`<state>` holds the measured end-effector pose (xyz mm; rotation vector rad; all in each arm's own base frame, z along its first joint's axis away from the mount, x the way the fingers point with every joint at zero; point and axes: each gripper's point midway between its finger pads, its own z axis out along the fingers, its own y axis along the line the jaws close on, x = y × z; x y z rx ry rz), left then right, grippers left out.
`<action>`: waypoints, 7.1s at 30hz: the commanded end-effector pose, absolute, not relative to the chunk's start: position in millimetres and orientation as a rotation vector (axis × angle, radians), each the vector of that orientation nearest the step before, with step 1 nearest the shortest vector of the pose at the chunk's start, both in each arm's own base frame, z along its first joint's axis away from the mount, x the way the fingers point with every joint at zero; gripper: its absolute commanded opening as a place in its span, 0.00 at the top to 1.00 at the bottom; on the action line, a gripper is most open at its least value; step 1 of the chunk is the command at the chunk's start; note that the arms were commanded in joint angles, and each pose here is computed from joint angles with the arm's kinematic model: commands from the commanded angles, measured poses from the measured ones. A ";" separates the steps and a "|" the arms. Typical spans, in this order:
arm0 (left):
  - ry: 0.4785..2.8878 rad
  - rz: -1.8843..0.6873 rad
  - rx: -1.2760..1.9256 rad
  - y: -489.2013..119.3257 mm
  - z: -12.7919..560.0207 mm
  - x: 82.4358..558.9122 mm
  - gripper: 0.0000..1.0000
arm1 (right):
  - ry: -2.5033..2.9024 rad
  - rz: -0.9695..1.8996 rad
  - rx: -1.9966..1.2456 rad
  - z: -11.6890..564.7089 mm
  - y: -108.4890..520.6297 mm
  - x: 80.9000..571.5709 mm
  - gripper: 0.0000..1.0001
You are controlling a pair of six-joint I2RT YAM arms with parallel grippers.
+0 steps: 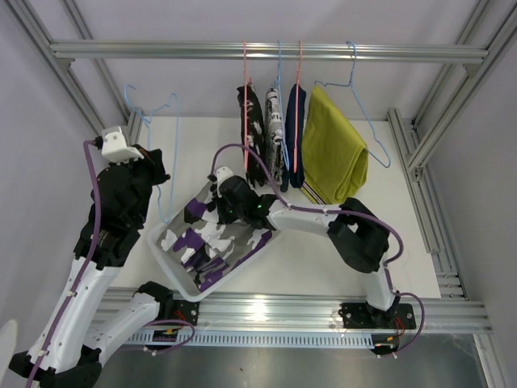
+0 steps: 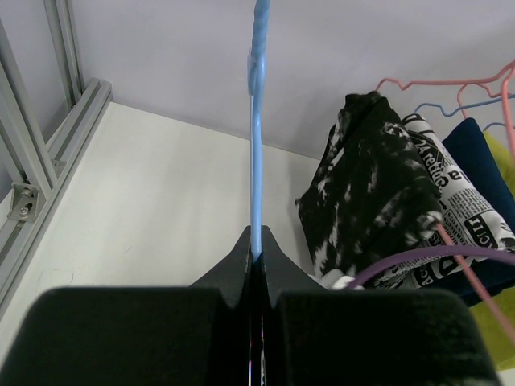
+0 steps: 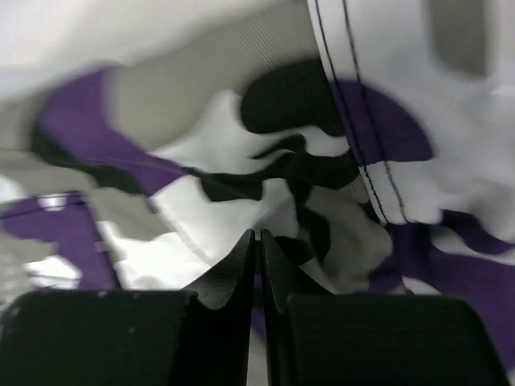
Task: Remove the trousers from the hanger
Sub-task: Place the trousers in the bin, then place the hanger at the clothesline.
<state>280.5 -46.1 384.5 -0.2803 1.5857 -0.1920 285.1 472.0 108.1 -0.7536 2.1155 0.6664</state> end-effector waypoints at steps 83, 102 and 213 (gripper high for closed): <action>1.540 -0.208 -0.287 -45.1 394.1 281.4 0.99 | 2.227 0.699 -0.991 111.4 498.8 149.9 0.97; 1.557 -0.213 -0.276 -48.8 390.0 285.1 0.99 | 2.218 0.677 -0.890 109.4 493.0 237.5 1.00; 1.688 0.043 -0.101 1.4 465.3 404.2 1.00 | 1.945 0.550 -0.589 218.6 259.8 185.0 0.48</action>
